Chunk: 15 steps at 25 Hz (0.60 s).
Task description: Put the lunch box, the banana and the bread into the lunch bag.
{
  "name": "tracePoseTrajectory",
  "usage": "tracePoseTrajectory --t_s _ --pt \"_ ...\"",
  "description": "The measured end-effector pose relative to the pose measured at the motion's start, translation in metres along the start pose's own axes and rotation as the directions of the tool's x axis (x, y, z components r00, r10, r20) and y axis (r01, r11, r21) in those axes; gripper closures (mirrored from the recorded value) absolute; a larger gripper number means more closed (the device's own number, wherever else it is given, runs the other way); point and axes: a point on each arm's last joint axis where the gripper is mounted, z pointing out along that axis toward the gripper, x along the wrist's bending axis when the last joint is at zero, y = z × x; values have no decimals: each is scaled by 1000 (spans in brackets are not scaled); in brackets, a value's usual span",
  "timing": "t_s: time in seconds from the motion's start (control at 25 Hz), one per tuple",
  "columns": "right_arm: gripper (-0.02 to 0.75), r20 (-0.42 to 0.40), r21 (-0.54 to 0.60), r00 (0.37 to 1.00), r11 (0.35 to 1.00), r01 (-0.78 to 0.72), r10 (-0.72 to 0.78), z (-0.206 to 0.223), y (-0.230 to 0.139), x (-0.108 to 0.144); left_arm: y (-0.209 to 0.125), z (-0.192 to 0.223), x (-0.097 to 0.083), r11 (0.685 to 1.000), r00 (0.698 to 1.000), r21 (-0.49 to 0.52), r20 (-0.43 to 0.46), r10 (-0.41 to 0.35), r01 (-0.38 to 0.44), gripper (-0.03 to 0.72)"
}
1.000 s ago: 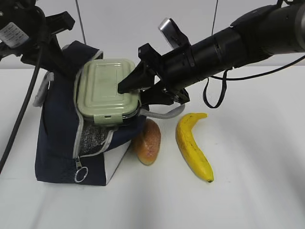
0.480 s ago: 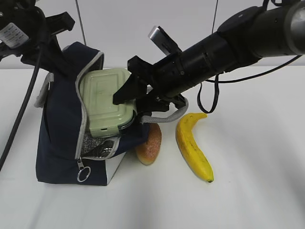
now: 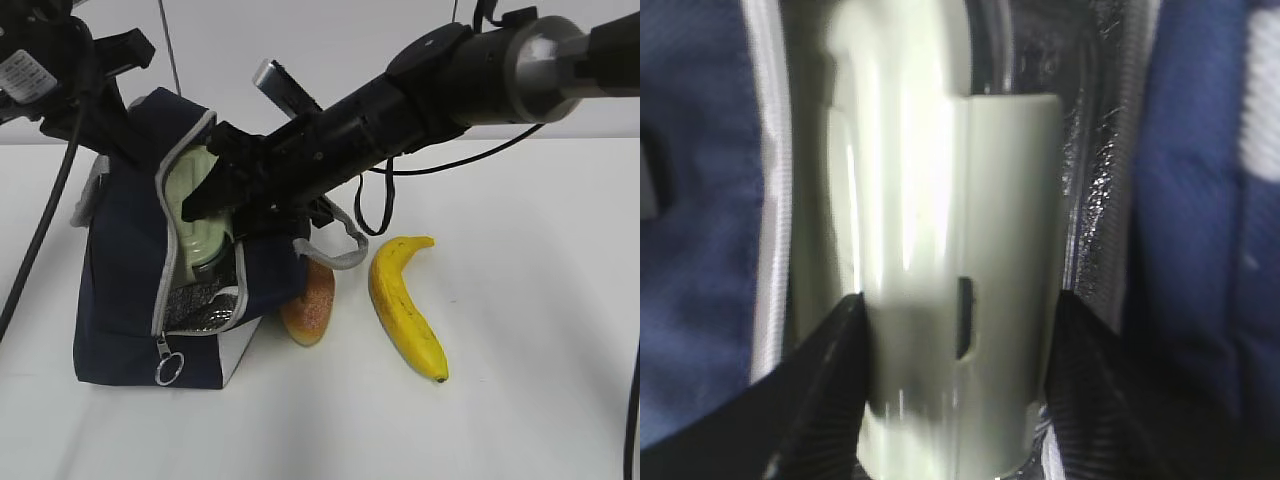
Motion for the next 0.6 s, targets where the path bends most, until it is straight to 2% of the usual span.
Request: tracePoseTrajectory --t_s 0.24,0.48,0.6 --pt "349 4 52 999 998 -41 41 30 -3 -17 -1 0 1 1000 1000 6 -6 3 -3 690" --pt "349 12 67 993 991 -119 119 50 -7 -42 0 0 0 1000 1000 5 -4 2 -2 690" --pt "349 8 65 991 989 -134 134 55 -7 -47 -1 0 0 1000 1000 7 -4 2 -2 690"
